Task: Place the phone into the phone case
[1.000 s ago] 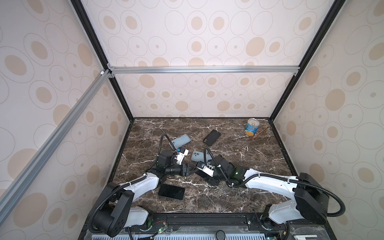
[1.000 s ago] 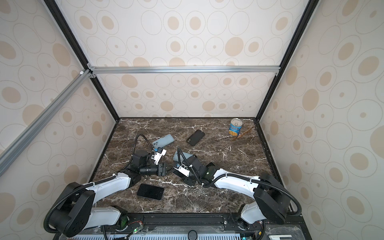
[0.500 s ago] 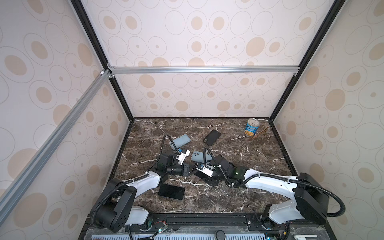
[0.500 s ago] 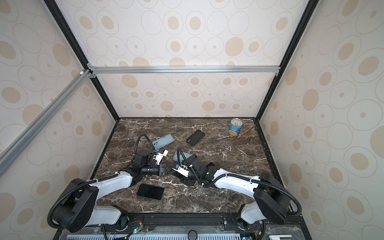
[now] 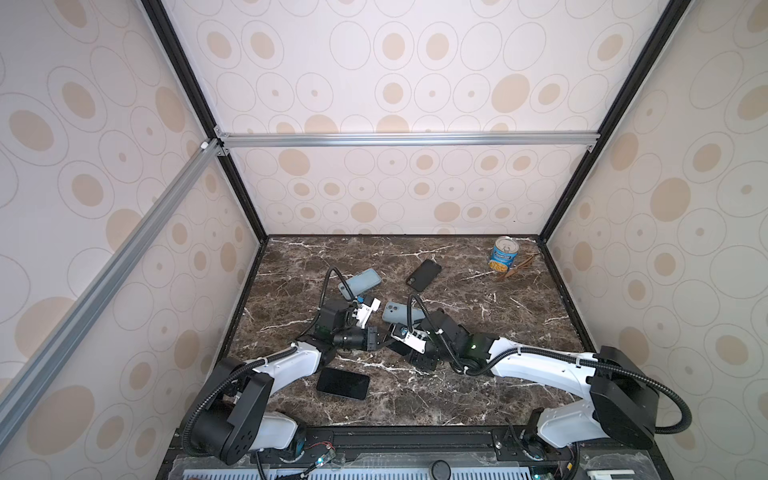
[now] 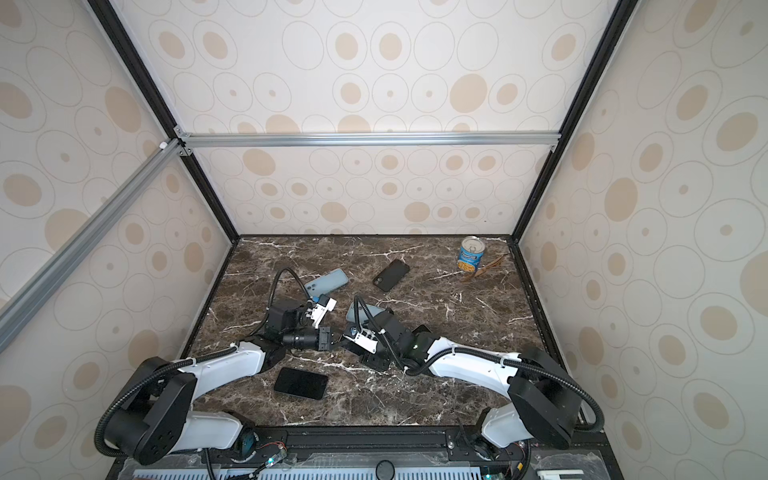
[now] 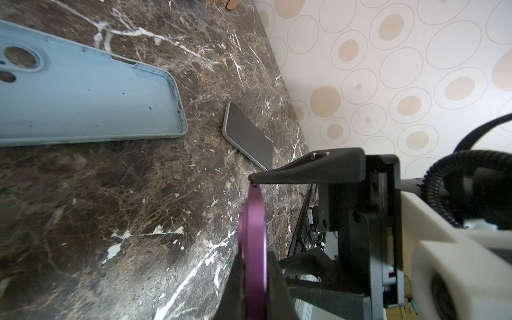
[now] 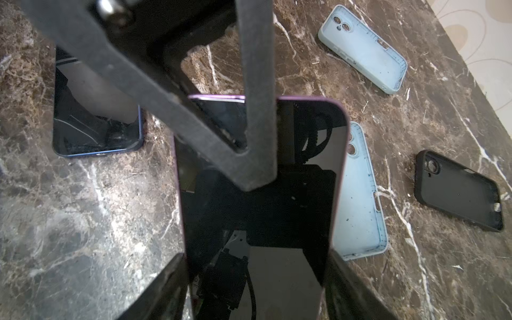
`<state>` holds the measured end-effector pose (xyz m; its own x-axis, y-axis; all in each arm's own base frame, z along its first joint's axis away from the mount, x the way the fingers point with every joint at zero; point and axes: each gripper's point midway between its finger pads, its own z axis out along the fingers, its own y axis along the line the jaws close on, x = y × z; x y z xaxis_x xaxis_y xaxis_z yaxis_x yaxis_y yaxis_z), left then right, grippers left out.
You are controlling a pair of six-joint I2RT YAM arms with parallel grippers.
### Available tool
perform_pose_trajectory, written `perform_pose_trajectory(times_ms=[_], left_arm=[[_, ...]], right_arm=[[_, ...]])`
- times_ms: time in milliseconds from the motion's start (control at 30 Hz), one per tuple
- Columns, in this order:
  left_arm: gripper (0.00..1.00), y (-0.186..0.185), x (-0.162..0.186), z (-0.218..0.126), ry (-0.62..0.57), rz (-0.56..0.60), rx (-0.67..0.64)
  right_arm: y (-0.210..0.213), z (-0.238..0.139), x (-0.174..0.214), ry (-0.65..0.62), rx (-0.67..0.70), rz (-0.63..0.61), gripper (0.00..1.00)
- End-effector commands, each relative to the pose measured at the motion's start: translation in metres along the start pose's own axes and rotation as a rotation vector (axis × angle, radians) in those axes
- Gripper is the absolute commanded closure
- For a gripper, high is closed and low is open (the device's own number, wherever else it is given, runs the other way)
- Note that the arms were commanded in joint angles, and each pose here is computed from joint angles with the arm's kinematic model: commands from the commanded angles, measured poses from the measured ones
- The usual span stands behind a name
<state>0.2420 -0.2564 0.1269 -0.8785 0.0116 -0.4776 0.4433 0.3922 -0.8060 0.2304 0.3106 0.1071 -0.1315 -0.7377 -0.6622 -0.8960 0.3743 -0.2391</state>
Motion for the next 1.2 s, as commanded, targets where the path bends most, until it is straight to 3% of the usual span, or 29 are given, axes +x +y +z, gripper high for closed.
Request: perform_pose_trajectory(times_ms=[0, 167, 500, 567, 1167], left_arm=[[1.00, -0.016, -0.018, -0.002, -0.036, 0.109, 0.006], [1.00, -0.022, -0.026, -0.009, -0.081, 0.153, -0.015], [1.00, -0.033, -0.033, -0.016, -0.115, 0.188, -0.002], [1.00, -0.034, -0.034, -0.016, -0.120, 0.197, -0.002], [1.00, -0.063, -0.065, -0.044, -0.289, 0.305, -0.015]], right_arm=[[-0.007, -0.014, -0.030, -0.096, 0.024, 0.004, 0.32], [-0.013, -0.020, -0.037, -0.108, 0.047, 0.047, 0.25], [-0.004, -0.028, -0.048, -0.100, -0.033, 0.074, 0.09], [-0.006, -0.031, -0.051, -0.106, -0.030, 0.094, 0.00], [-0.039, -0.112, -0.101, -0.381, 0.069, 0.235, 0.00]])
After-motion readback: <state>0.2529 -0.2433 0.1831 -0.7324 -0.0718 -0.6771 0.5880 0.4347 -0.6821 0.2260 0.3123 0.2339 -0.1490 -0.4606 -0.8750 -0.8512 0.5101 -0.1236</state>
